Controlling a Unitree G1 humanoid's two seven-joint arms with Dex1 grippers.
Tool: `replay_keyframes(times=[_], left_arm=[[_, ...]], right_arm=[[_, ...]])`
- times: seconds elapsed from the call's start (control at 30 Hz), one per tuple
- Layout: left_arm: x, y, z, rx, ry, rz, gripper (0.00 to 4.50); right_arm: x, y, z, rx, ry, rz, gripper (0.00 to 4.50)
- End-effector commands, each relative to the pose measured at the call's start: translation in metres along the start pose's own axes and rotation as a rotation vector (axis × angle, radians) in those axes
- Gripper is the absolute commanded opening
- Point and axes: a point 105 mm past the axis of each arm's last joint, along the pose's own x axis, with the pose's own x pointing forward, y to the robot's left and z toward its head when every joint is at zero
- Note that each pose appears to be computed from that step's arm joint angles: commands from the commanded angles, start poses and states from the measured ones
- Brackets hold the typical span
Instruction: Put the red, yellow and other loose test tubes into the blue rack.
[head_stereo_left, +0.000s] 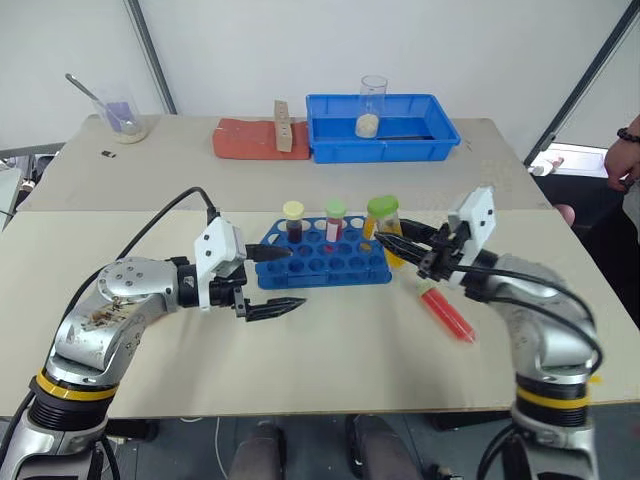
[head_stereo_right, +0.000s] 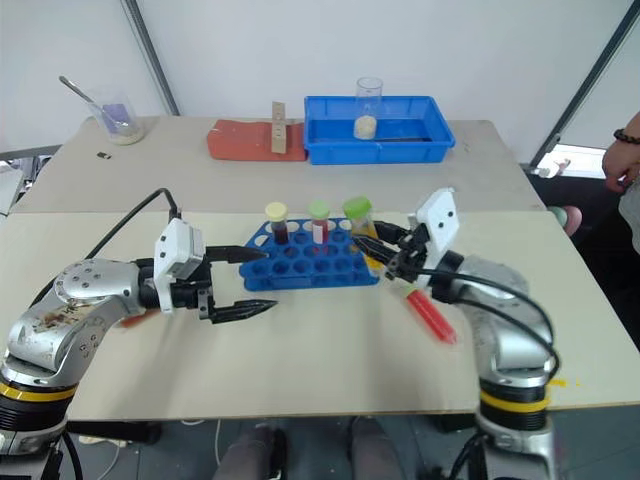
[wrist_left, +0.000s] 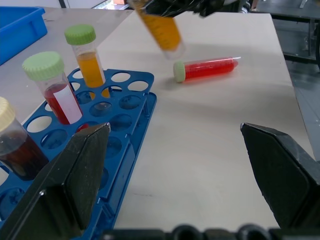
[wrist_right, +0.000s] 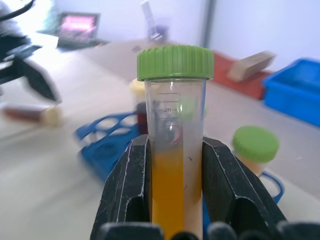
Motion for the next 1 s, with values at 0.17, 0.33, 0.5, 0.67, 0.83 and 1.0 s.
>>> replay_keyframes(times=[0.17, 0.33, 0.5, 0.67, 0.83, 1.0], left_arm=[[0.005, -0.003, 0.013, 0.035, -0.043, -0.028, 4.50], [0.004, -0.006, 0.010, 0.020, -0.042, -0.028, 4.50], [0.004, -0.009, 0.007, 0.010, -0.040, -0.022, 4.50], [0.003, -0.009, 0.007, 0.003, -0.040, -0.017, 4.50], [0.003, -0.009, 0.006, -0.002, -0.041, -0.012, 4.50], [0.002, -0.008, 0.006, -0.001, -0.041, -0.009, 4.50]], right_arm=[[0.014, -0.013, -0.014, -0.074, -0.138, -0.213, 0.99], [0.022, -0.014, -0.029, -0.054, -0.147, -0.250, 0.99], [0.026, -0.009, -0.036, -0.042, -0.151, -0.255, 0.99], [0.030, -0.004, -0.040, -0.034, -0.161, -0.262, 0.99], [0.031, 0.009, -0.043, -0.074, -0.160, -0.237, 0.99], [0.026, 0.008, -0.044, -0.127, -0.156, -0.266, 0.99]])
